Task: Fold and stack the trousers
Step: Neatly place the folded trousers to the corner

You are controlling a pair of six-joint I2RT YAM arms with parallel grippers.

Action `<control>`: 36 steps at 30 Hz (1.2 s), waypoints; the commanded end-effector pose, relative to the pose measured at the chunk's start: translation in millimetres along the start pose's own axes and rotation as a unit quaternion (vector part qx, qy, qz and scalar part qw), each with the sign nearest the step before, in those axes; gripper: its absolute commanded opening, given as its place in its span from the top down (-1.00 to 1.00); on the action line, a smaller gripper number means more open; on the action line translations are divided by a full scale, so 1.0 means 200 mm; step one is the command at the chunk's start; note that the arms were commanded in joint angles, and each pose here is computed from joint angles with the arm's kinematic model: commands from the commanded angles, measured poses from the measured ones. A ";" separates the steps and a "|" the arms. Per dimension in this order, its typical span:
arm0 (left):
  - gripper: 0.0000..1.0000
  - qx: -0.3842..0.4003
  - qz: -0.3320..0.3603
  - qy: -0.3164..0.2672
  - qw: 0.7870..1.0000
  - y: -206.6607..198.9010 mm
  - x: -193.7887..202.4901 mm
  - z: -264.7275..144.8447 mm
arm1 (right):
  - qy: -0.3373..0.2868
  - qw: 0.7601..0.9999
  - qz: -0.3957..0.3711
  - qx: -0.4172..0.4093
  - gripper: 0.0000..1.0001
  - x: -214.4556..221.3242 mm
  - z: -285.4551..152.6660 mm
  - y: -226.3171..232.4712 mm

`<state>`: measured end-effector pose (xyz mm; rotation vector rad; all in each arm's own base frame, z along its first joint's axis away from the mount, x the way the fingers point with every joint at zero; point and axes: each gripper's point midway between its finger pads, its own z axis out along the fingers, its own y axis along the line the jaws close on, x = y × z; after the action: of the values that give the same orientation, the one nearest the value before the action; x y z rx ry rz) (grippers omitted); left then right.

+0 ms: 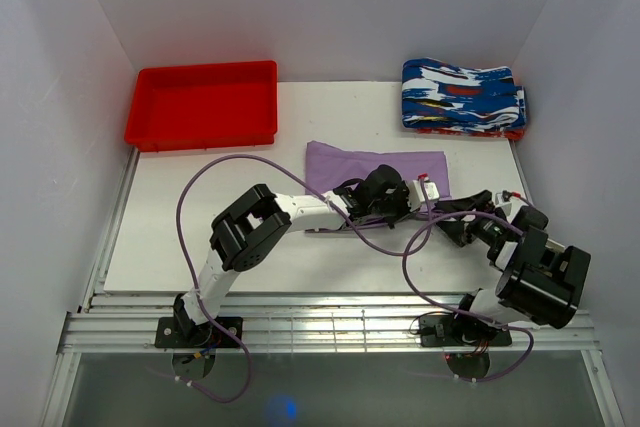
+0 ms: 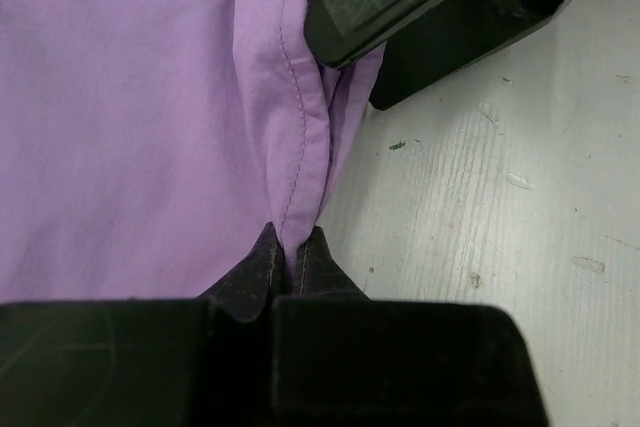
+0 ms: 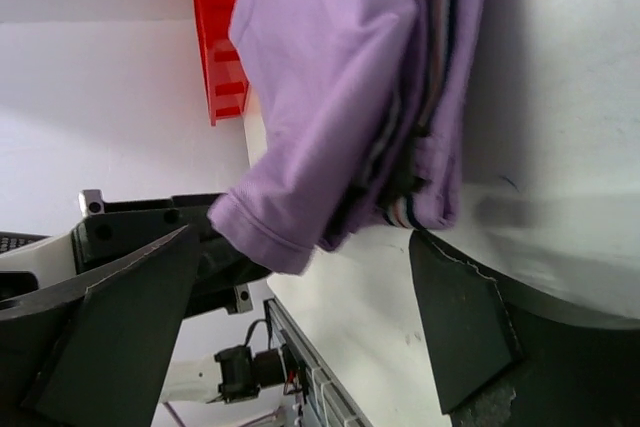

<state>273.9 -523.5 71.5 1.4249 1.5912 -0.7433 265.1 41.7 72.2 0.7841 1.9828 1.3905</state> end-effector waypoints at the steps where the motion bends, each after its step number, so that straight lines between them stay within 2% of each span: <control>1: 1.00 0.018 0.003 -0.031 0.999 -0.02 -0.14 -0.02 | -0.063 0.993 -0.074 -0.074 -0.80 -0.12 0.02 0.24; 3: 1.00 0.018 0.003 -0.030 0.999 -0.02 -0.13 -0.02 | -0.058 0.990 -0.087 -0.089 -0.80 -0.08 0.04 0.29; 6: 1.00 0.020 0.001 -0.033 0.999 -0.03 -0.14 -0.03 | -0.086 0.992 -0.080 -0.055 -0.80 -0.13 0.09 0.25; 9: 1.00 0.020 -0.001 -0.035 0.999 -0.03 -0.15 -0.03 | -0.084 0.994 -0.063 0.003 -0.80 -0.11 0.13 0.13; 15: 1.00 0.013 -0.002 -0.042 0.999 0.01 -0.18 -0.03 | -0.067 0.997 -0.034 0.026 -0.80 -0.04 0.11 0.10; 17: 1.00 0.012 -0.002 -0.043 0.999 0.02 -0.18 -0.04 | -0.080 0.995 -0.050 0.032 -0.80 -0.05 0.09 0.11; 21: 1.00 0.013 -0.003 -0.046 0.999 0.02 -0.19 -0.03 | -0.110 0.988 -0.043 0.098 -0.80 -0.08 0.08 -0.02; 24: 1.00 0.020 -0.003 -0.047 0.999 0.01 -0.19 -0.03 | -0.131 0.985 -0.035 0.108 -0.80 -0.10 0.09 -0.06; 27: 1.00 0.021 -0.004 -0.046 0.999 0.01 -0.18 -0.04 | -0.122 0.986 -0.018 0.110 -0.80 -0.08 0.12 -0.11; 36: 1.00 0.042 -0.013 -0.045 0.998 -0.04 -0.16 -0.02 | -0.148 0.986 -0.040 0.067 -0.80 -0.15 0.20 -0.03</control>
<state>272.9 -522.2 72.3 1.4234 1.6030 -0.7962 302.3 47.3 50.9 0.9282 1.9350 1.0637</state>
